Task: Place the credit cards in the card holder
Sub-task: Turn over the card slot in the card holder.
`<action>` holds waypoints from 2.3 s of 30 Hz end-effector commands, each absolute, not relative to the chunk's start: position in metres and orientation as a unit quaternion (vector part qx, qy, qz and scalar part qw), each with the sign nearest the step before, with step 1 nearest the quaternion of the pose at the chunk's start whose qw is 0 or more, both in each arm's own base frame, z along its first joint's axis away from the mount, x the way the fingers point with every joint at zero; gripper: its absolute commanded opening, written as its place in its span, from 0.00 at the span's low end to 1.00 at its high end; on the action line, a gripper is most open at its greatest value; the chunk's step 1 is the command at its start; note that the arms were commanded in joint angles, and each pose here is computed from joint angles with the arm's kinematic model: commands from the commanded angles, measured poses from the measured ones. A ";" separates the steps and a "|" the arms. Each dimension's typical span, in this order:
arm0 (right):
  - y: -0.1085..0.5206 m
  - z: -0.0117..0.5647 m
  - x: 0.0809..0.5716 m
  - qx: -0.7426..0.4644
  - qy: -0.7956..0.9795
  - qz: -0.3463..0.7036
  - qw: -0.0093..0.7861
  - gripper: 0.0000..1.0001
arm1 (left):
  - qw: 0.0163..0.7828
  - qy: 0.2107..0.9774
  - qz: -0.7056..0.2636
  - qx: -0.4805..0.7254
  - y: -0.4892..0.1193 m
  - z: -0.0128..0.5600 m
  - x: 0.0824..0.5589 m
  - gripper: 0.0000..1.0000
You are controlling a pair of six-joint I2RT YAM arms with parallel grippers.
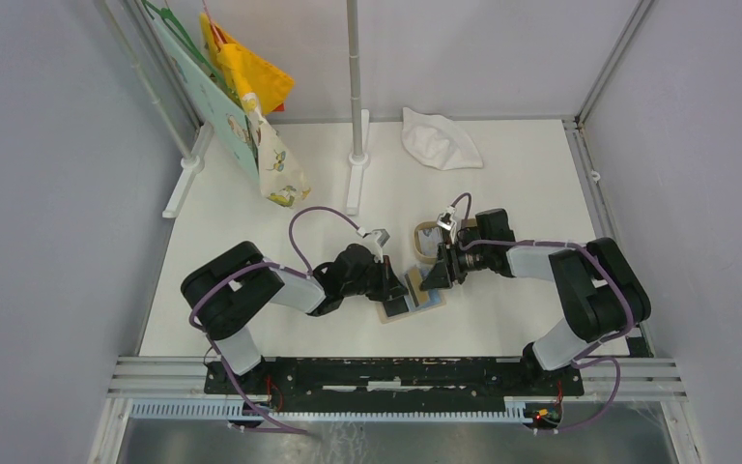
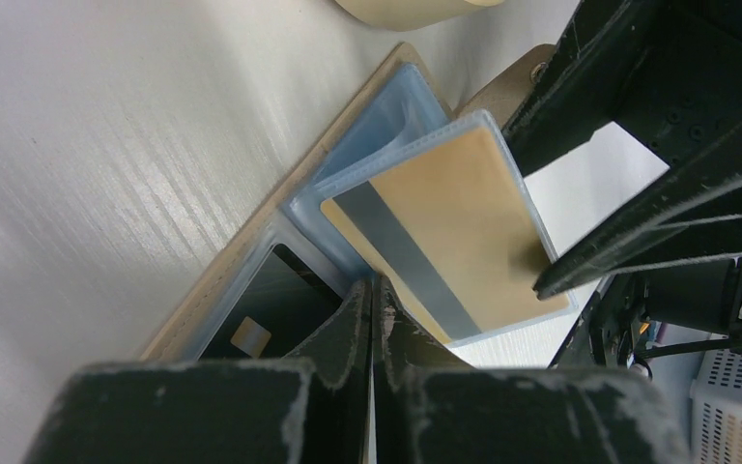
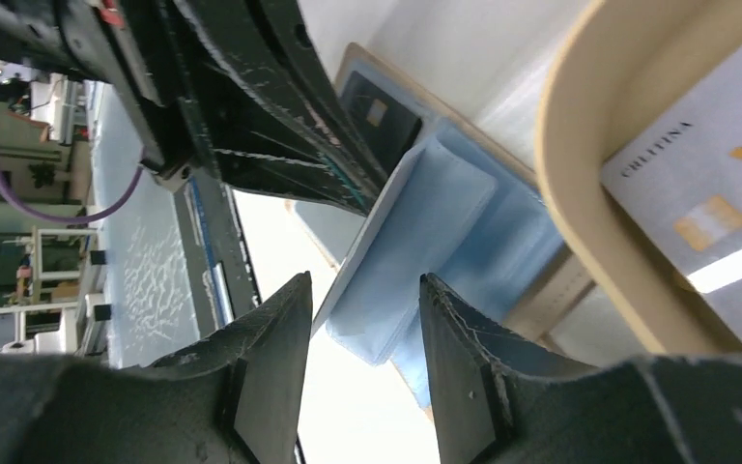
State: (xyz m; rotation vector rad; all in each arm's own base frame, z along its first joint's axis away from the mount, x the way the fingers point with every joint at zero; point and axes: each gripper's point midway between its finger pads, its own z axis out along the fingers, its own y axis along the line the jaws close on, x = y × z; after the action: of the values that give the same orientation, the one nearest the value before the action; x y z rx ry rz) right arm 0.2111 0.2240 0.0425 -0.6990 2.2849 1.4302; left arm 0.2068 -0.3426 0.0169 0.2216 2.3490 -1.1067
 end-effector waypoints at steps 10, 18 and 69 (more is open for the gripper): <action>0.237 0.075 0.204 -0.261 0.759 0.567 0.186 0.50 | 0.279 0.870 -0.400 0.071 -0.337 0.030 0.211 0.06; 0.236 0.065 0.204 -0.255 0.769 0.559 0.176 0.43 | 0.277 0.864 -0.413 0.076 -0.341 0.038 0.209 0.07; 0.237 0.044 0.228 -0.431 0.792 0.358 0.243 0.58 | 0.315 0.842 -0.431 0.076 -0.329 0.074 0.204 0.19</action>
State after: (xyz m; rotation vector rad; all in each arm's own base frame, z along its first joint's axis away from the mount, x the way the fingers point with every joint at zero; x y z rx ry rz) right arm 0.2149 0.2307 0.0300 -1.1311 2.2422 1.0444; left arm 0.1992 -0.3346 0.0570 0.2265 2.2770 -1.1514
